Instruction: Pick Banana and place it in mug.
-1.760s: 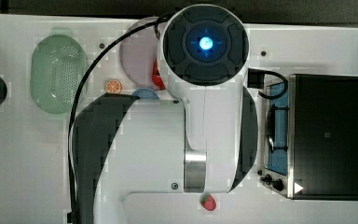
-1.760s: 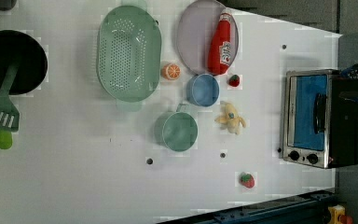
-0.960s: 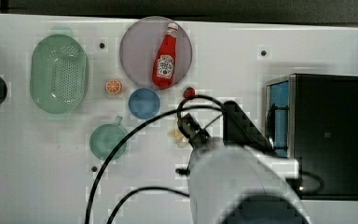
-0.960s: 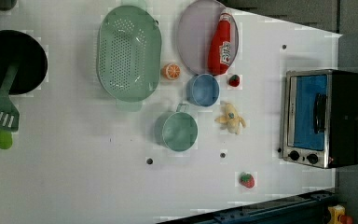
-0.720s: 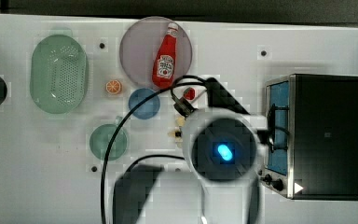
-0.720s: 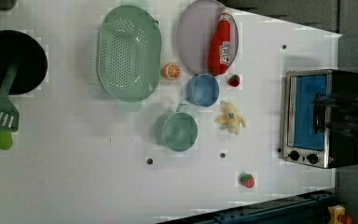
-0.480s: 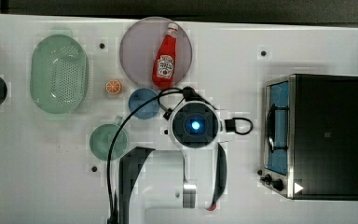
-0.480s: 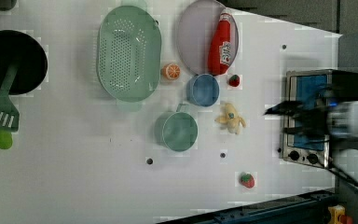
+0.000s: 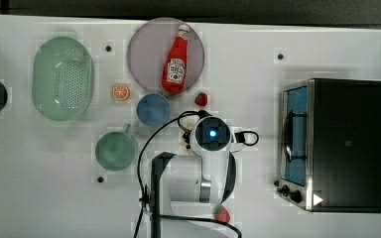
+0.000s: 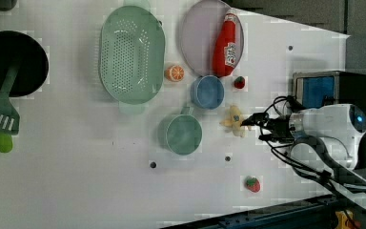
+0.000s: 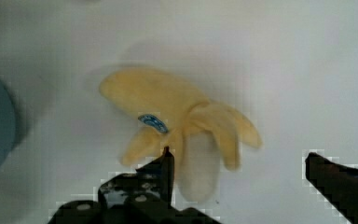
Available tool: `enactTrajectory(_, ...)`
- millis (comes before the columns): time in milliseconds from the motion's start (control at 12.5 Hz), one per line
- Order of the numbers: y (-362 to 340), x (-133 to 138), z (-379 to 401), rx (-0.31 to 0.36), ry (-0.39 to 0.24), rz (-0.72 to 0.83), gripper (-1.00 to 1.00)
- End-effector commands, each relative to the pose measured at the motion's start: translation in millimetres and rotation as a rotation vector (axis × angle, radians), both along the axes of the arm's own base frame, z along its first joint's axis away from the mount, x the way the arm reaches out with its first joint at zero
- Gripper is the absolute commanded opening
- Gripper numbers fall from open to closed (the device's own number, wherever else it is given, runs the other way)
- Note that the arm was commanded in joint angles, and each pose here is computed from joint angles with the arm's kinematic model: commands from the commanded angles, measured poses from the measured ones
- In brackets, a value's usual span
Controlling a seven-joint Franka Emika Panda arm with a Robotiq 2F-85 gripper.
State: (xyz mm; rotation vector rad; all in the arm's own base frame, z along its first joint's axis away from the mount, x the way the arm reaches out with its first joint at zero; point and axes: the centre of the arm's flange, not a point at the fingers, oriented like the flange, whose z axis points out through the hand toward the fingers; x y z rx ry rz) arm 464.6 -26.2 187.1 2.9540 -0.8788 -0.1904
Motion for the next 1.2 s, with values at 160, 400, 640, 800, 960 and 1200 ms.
enactTrajectory(160,18,10,-16,0.002,-0.06,0.125,1.0)
enactTrajectory(400,20,10,-37,0.001,-0.095,0.13,1.0)
enactTrajectory(640,22,7,-42,0.004,-0.086,0.133,0.49)
enactTrajectory(800,23,9,-40,0.004,-0.093,0.135,0.1)
enactTrajectory(960,22,8,-41,0.004,-0.09,0.134,-0.34)
enactTrajectory(1200,20,10,-37,0.003,-0.099,0.13,-0.34)
